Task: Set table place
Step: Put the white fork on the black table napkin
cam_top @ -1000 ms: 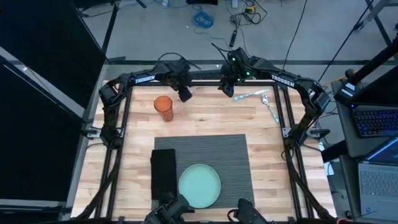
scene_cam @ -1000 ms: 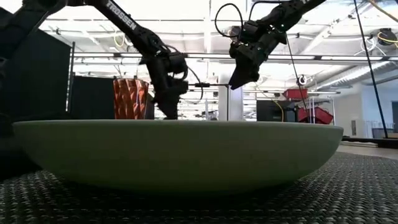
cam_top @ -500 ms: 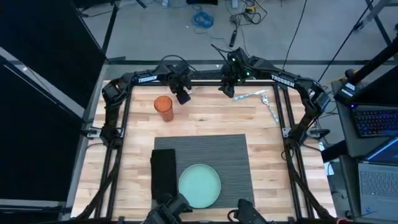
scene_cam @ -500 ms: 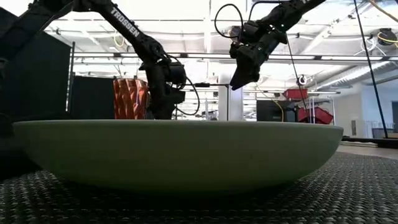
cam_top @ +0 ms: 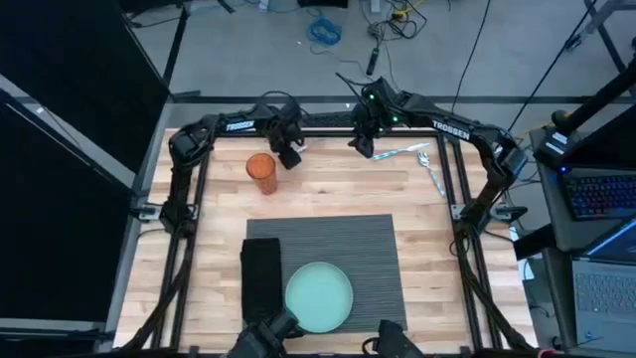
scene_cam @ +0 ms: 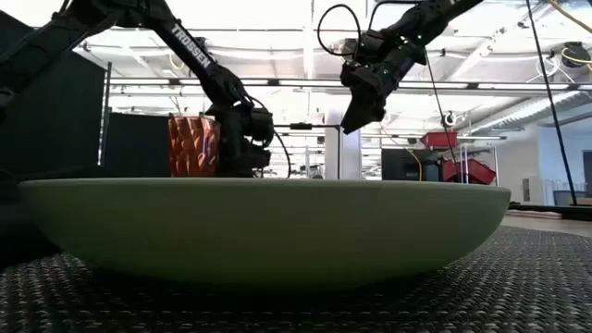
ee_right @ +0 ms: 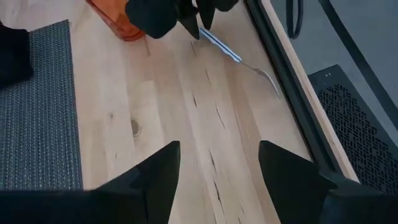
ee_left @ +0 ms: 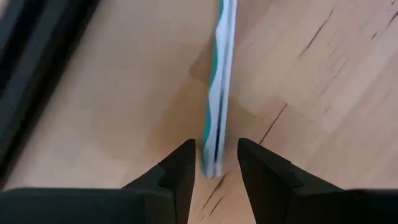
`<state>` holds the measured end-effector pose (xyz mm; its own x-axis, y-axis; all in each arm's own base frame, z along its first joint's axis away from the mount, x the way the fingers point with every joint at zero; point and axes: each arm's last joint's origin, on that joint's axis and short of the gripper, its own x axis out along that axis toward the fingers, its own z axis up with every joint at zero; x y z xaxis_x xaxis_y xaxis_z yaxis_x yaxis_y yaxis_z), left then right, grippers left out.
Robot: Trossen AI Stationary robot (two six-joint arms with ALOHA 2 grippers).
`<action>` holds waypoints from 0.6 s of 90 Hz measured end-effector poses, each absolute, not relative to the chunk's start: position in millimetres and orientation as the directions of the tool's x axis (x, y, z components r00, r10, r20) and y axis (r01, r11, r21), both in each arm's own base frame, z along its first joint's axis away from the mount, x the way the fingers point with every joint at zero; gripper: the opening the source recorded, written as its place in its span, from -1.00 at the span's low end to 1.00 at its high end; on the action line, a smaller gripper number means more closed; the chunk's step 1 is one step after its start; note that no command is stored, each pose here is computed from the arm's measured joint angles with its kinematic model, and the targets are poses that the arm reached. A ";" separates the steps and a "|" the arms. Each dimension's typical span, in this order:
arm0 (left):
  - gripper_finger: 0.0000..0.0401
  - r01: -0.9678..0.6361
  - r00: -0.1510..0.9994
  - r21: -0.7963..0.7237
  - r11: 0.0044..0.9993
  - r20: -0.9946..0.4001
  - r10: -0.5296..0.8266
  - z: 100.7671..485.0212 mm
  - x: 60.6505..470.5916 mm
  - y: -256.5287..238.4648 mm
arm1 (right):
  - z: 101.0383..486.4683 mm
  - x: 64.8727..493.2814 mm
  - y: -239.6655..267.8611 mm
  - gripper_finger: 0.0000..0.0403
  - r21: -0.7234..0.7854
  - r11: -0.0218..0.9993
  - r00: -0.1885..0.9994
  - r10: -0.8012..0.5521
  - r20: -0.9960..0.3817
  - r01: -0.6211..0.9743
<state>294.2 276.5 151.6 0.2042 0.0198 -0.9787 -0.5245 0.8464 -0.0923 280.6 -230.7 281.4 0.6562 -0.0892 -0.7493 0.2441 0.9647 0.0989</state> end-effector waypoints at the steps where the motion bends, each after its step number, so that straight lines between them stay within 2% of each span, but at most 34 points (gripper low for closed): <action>1: -0.46 -0.524 0.205 -0.092 0.846 -0.979 0.020 151.7 294.2 276.5 | 281.4 280.6 -230.7 0.01 0.099 0.965 0.656 -0.089 -0.749 0.244; 30: -0.46 -0.520 0.203 -0.092 0.849 -0.979 0.018 150.8 294.3 275.8 | 281.4 280.9 -230.4 0.01 0.099 0.965 0.657 -0.089 -0.749 0.243; 54: -0.46 -0.477 0.165 -0.090 0.874 -0.986 -0.012 135.6 301.0 270.9 | 281.3 281.4 -229.5 0.01 0.104 0.964 0.656 -0.086 -0.750 0.246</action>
